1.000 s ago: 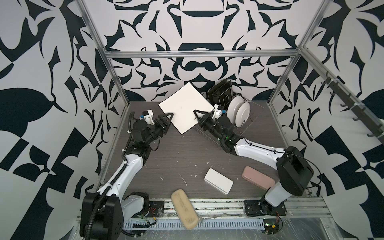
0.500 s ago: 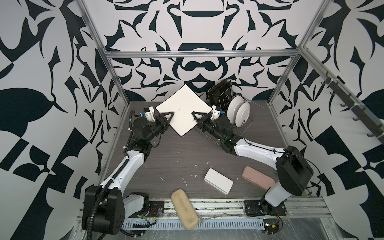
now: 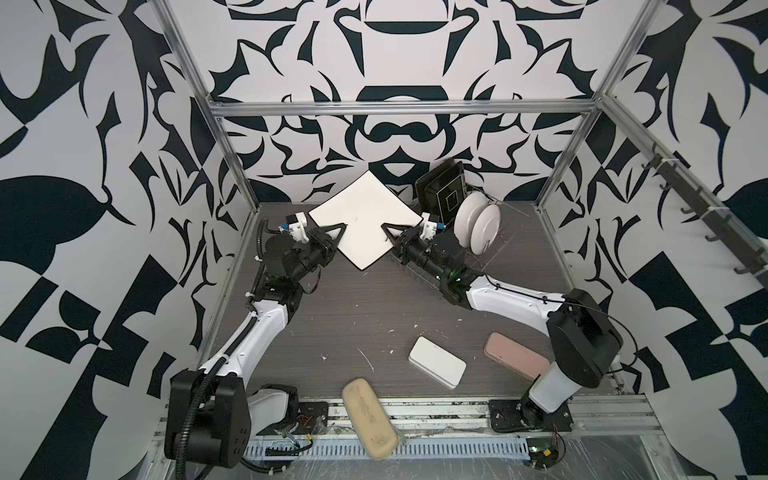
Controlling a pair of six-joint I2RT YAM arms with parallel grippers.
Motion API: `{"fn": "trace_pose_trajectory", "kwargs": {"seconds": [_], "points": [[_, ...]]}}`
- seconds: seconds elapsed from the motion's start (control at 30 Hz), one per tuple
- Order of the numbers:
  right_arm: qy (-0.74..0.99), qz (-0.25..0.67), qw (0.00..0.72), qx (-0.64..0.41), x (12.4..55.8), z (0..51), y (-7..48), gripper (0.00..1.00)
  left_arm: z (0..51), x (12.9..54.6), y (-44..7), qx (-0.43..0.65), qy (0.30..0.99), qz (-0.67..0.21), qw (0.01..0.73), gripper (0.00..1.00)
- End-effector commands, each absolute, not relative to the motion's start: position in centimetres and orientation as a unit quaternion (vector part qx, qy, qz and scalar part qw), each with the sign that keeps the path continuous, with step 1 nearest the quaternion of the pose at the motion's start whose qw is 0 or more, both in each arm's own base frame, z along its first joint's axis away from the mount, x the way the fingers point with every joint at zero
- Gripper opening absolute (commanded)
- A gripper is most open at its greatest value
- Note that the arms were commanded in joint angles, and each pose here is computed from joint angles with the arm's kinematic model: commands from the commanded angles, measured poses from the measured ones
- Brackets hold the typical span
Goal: Unload the plates from the dish rack
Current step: 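Pass the white square plate toward the left gripper while the left gripper grasps it, then release the plate from the right gripper while the left gripper carries it toward the robot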
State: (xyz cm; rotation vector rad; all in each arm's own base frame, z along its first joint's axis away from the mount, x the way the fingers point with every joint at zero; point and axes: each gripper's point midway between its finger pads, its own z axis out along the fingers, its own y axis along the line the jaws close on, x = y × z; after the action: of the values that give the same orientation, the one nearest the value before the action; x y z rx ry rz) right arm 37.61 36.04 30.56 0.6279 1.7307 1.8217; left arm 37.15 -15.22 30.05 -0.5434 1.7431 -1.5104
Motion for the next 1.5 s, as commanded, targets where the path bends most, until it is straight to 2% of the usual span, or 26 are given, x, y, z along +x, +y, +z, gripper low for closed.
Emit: {"fn": "trace_pose_trajectory", "kwargs": {"seconds": [0.0, 0.03, 0.13, 0.3, 0.7, 1.07, 1.47], "points": [[0.523, 0.775, 0.325, 0.142, 35.1, 42.0, 35.0, 0.24, 31.0, 37.2, -14.5, -0.216, 0.672, -0.581, 0.404, 0.00], [0.525, 0.773, 0.324, 0.146, 35.3, 41.7, 34.8, 0.33, 31.0, 37.2, -14.4, -0.218, 0.671, -0.580, 0.407, 0.00], [0.537, 0.765, 0.317, 0.159, 36.0, 40.8, 34.4, 0.49, 31.3, 37.3, -14.1, -0.221, 0.669, -0.578, 0.413, 0.00], [0.551, 0.754, 0.311, 0.177, 36.9, 39.5, 33.4, 0.64, 32.2, 37.6, -13.4, -0.224, 0.664, -0.576, 0.420, 0.00], [0.557, 0.738, 0.312, 0.217, 38.8, 37.2, 30.4, 0.69, 33.4, 38.0, -10.1, -0.257, 0.640, -0.559, 0.460, 0.00], [0.568, 0.725, 0.319, 0.223, 38.9, 36.3, 29.1, 0.69, 30.2, 38.1, -4.5, -0.361, 0.603, -0.498, 0.508, 0.00], [0.576, 0.718, 0.323, 0.223, 38.7, 35.9, 28.5, 0.69, 25.3, 38.8, 0.2, -0.477, 0.557, -0.426, 0.530, 0.00]]}}
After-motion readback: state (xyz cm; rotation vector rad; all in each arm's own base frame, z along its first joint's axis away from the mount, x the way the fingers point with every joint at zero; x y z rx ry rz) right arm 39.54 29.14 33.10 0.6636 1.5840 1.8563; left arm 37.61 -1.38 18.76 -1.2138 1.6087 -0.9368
